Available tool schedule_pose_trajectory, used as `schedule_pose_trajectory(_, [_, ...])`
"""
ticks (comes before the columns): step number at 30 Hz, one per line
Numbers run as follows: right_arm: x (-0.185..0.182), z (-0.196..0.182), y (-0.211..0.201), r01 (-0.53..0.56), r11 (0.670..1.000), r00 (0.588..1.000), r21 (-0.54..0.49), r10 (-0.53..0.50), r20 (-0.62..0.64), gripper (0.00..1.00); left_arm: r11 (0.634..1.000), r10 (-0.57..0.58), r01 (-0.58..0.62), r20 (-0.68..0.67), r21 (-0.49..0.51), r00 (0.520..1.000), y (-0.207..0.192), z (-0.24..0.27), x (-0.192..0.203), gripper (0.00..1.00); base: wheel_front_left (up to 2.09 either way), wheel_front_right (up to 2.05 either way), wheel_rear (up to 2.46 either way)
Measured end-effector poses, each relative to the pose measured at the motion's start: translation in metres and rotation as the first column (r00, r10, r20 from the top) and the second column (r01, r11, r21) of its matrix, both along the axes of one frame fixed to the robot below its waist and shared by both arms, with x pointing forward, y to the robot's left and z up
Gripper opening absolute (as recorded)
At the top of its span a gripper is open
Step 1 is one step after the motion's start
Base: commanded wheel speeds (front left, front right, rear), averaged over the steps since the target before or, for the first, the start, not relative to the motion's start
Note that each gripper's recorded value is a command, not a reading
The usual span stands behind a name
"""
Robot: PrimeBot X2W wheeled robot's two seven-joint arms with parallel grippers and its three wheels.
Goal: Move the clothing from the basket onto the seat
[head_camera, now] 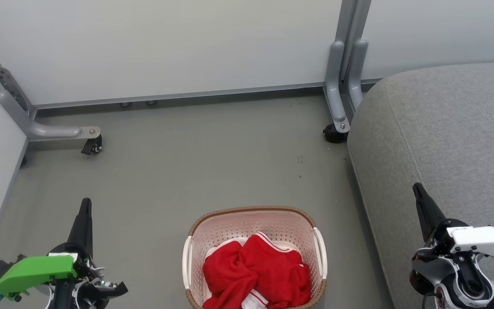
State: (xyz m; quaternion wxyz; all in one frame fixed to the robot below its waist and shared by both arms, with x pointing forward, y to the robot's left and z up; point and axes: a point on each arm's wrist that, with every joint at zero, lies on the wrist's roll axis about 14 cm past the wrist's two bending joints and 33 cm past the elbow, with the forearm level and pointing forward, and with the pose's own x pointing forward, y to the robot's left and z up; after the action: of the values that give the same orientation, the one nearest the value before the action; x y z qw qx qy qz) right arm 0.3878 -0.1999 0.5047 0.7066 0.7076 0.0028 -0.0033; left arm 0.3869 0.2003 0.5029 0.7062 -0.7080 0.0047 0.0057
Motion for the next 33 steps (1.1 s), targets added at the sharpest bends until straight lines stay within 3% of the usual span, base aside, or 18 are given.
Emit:
schedule_pose_trajectory(15, [0.0, 0.0, 0.0, 0.0, 1.0, 1.0, 0.0, 0.0, 0.0, 0.0, 1.0, 0.0, 0.0, 0.0, 0.0, 1.0, 0.0, 0.0, 0.0, 0.0, 0.0, 0.0, 0.0])
schedule_pose_trajectory(16, [-0.001, -0.002, 0.0, 0.0, 1.0, 1.0, 0.001, 0.0, -0.005, 1.0, 1.0, 0.0, 0.0, -0.007, -0.001, 1.0, 0.0, -0.002, -0.001, 1.0, 0.0, 0.0, 0.0])
schedule_pose_trajectory(19, [-0.007, -0.016, 0.002, 0.002, 1.0, 0.999, 0.01, -0.002, -0.047, 1.0, 1.0, -0.002, 0.001, -0.051, -0.009, 0.999, -0.002, -0.017, -0.007, 1.0, 0.0, 0.0, 0.0])
schedule_pose_trajectory(26, [-0.006, -0.012, 0.006, 0.009, 1.0, 0.999, -0.012, -0.009, -0.035, 1.0, 1.0, -0.001, 0.001, -0.044, 0.002, 0.999, -0.009, -0.015, -0.007, 1.0, 0.0, 0.0, 0.0])
schedule_pose_trajectory(33, [-0.006, -0.001, 0.006, 0.014, 0.991, 1.0, -0.135, -0.015, -0.003, 1.0, 0.997, 0.002, -0.001, -0.013, 0.082, 1.0, -0.011, -0.004, -0.006, 1.0, 0.0, 0.0, 0.0])
